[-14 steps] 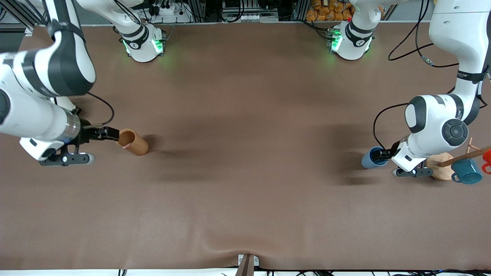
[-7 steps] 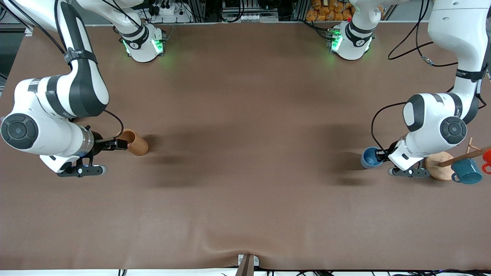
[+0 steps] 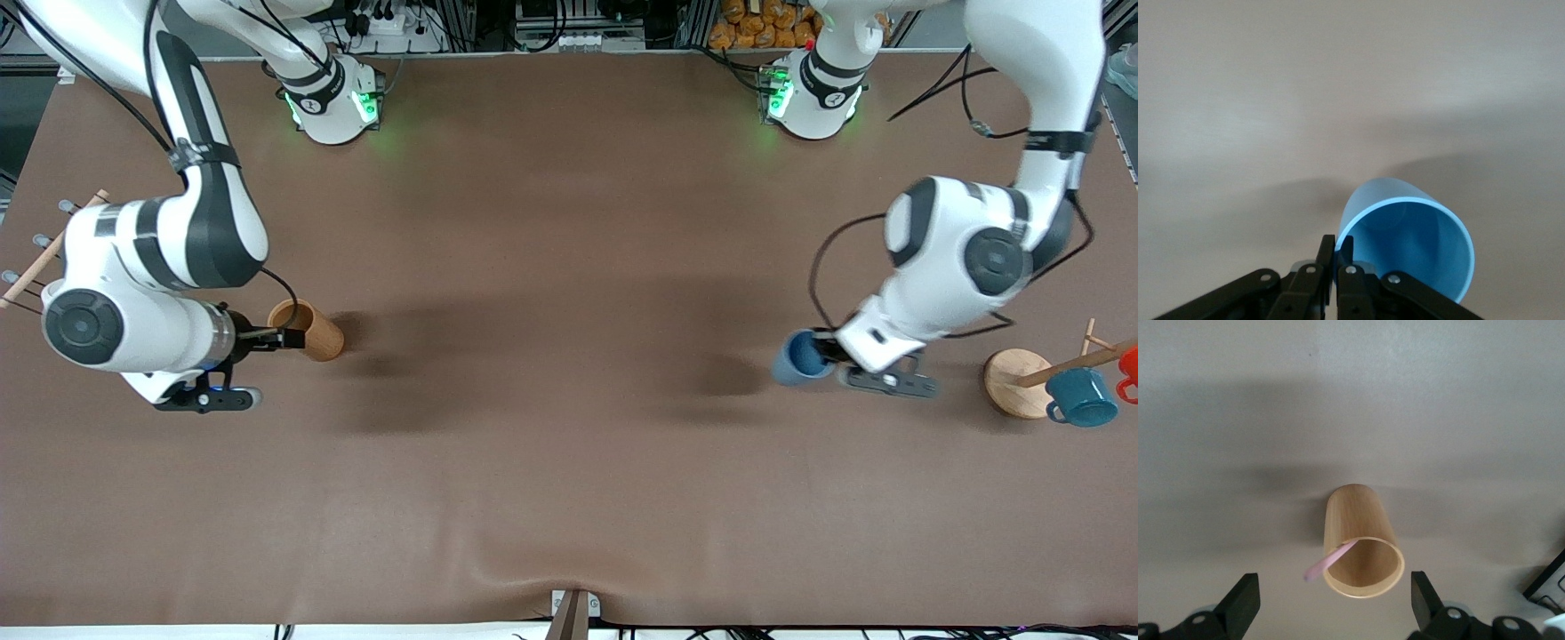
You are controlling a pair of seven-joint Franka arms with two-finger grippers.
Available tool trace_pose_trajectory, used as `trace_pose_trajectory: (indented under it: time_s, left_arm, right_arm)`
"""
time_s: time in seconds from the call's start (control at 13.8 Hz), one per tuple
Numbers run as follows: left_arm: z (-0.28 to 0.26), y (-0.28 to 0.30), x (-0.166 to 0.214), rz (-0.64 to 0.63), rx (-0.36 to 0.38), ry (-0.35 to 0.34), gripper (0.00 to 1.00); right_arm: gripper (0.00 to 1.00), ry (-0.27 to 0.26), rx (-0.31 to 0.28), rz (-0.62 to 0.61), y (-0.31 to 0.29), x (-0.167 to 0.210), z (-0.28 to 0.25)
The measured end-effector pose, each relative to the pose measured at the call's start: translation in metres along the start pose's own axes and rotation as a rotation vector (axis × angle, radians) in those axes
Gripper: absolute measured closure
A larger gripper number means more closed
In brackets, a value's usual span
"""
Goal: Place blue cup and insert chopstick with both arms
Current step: 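Place the cup with the left gripper while the right gripper lifts the chopstick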
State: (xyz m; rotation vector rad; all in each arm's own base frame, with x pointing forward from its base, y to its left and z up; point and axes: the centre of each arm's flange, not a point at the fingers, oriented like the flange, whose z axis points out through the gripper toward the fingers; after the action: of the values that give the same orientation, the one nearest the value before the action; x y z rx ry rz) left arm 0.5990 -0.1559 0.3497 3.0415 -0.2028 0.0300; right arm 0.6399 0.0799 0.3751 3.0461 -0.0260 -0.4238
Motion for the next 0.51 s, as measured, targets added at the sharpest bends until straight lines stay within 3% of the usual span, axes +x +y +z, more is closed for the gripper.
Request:
trace_pose_trajectory:
  time_s: [0.36, 0.51]
  left_arm:
    - [0.003, 0.127, -0.026, -0.034, -0.039, -0.019, 0.95]
    - [0.011, 0.182, -0.042, -0.061, -0.046, -0.035, 0.95]
  right_arm:
    - [0.0, -0.038, -0.011, 0.023, -0.006, 0.008, 0.025]
    - [0.16, -0.042, -0.012, 0.025, -0.006, 0.009, 0.028]
